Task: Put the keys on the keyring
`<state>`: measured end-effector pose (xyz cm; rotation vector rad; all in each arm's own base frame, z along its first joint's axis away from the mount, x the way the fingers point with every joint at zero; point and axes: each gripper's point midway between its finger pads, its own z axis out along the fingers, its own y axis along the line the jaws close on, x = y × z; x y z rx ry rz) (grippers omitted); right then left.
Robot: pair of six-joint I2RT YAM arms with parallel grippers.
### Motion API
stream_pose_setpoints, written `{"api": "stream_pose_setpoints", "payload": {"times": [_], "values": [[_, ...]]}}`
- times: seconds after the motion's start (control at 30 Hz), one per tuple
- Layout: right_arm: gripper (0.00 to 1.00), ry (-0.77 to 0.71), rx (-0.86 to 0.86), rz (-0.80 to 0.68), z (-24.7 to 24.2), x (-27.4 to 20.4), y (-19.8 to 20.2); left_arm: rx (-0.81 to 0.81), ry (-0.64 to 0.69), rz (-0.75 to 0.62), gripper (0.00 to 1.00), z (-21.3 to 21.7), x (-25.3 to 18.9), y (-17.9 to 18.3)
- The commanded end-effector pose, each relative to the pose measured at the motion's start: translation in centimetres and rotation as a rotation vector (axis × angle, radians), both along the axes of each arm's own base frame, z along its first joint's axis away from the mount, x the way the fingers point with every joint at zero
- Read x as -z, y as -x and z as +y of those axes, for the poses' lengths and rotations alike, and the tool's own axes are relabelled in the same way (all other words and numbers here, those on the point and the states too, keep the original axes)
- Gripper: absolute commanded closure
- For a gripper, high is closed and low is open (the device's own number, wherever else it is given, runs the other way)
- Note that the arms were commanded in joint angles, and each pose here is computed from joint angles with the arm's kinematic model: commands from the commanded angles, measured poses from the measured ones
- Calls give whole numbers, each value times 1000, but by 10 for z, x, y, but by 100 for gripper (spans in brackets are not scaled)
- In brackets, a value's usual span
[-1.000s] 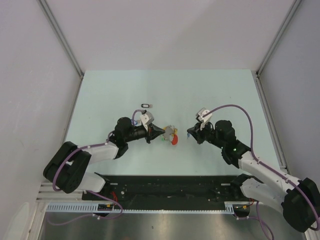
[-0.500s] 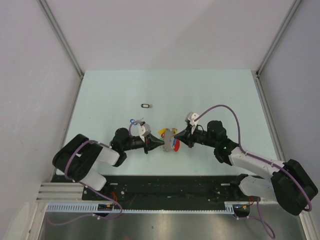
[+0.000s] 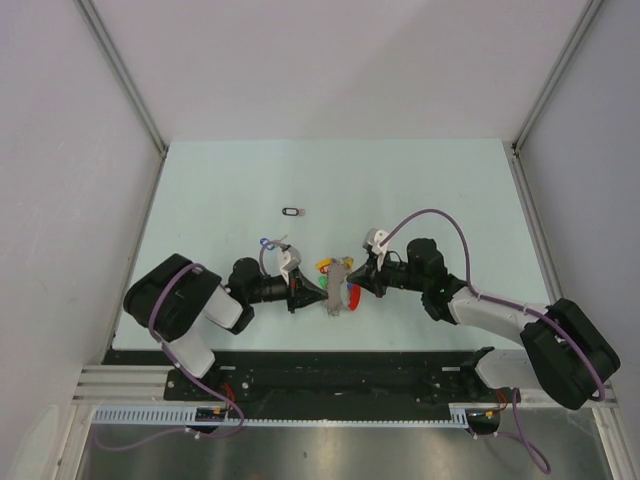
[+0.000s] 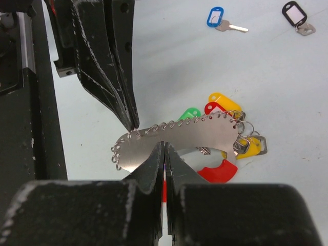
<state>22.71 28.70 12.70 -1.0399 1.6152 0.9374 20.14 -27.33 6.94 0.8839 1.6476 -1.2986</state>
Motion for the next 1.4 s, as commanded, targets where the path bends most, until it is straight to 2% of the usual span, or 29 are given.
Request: {"api": "stream_pose_setpoints", "payload": {"times": [0.0, 0.53, 0.73, 1.07, 1.37], "values": [[100, -17, -63, -90, 13, -14, -4, 36, 243, -416, 100, -6, -94, -4], [100, 18, -153, -115, 29, 5, 4, 34, 269, -412, 100, -6, -105, -2], [100, 29, -146, -106, 29, 10, 4, 2, 222, -359, 100, -4, -80, -8], [100, 86, -37, -149, 11, -1, -7, -73, 116, -291, 100, 0, -31, -18], [100, 90, 19, -160, 4, -11, -11, -154, -40, -244, 99, 4, 7, -23]]}}
